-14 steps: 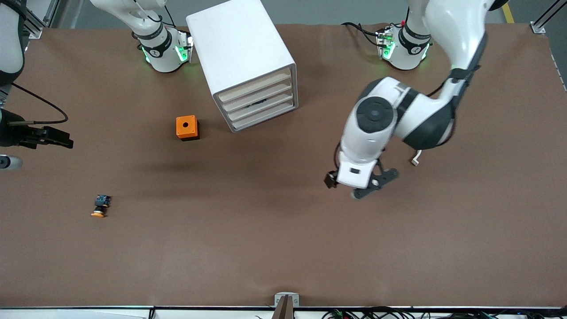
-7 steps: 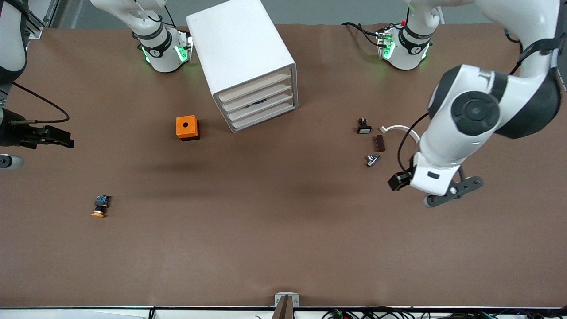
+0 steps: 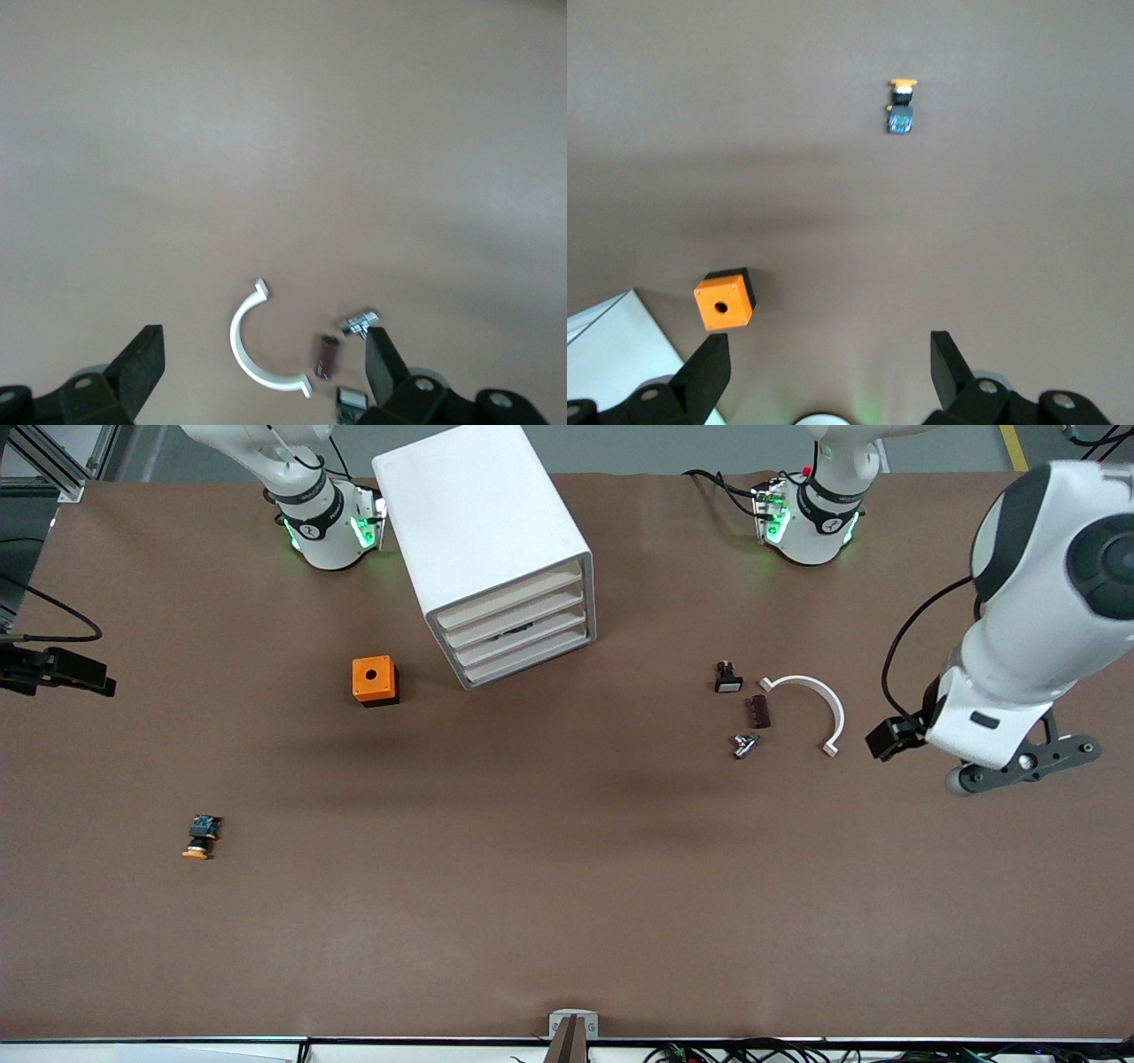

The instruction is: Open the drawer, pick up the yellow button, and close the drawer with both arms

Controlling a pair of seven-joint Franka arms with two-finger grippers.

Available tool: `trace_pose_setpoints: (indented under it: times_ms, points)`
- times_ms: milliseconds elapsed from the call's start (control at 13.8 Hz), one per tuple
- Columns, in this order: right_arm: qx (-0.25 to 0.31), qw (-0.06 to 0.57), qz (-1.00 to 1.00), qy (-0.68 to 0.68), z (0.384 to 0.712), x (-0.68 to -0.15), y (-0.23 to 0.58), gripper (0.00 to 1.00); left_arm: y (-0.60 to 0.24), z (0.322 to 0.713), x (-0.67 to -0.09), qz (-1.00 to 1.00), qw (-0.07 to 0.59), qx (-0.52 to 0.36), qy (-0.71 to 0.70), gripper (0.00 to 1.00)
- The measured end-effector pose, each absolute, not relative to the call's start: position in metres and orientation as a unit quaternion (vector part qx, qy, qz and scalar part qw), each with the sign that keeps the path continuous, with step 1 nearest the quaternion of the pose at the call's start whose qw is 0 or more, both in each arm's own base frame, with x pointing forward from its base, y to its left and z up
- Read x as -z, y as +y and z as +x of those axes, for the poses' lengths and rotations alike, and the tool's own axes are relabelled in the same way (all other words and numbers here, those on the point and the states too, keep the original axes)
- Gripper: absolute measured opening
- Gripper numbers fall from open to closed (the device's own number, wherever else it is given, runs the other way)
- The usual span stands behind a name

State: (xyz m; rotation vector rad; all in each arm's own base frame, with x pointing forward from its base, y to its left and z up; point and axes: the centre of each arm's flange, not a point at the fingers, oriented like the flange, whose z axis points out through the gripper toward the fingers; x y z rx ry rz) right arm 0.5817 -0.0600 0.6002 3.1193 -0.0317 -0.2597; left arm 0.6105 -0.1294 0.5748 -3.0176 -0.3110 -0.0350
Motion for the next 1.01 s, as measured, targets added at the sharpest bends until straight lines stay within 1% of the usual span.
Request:
trace_pose_setpoints:
  times_ms: [145, 290, 579, 797, 1014]
  points:
    - [0.072, 0.004, 0.997, -0.007, 0.574, -0.617, -0.056, 1.0, -0.104, 0.592, -0.601, -0.997, 0.029, 0.009, -0.07, 1.0]
    - [0.065, 0.002, 0.998, -0.005, 0.561, -0.635, -0.053, 1.0, -0.076, 0.563, -0.621, -0.999, 0.019, 0.006, -0.037, 1.0]
    - [0.052, -0.002, 0.999, 0.001, 0.539, -0.647, -0.047, 1.0, -0.064, 0.511, -0.641, -1.0, 0.021, 0.006, -0.007, 1.0]
    - [0.045, -0.002, 0.999, 0.01, 0.532, -0.652, -0.038, 1.0, -0.073, 0.495, -0.634, -1.0, 0.024, -0.004, 0.004, 1.0]
    - [0.045, -0.002, 0.999, 0.005, 0.531, -0.65, -0.043, 1.0, -0.075, 0.494, -0.629, -1.0, 0.024, -0.008, 0.009, 1.0]
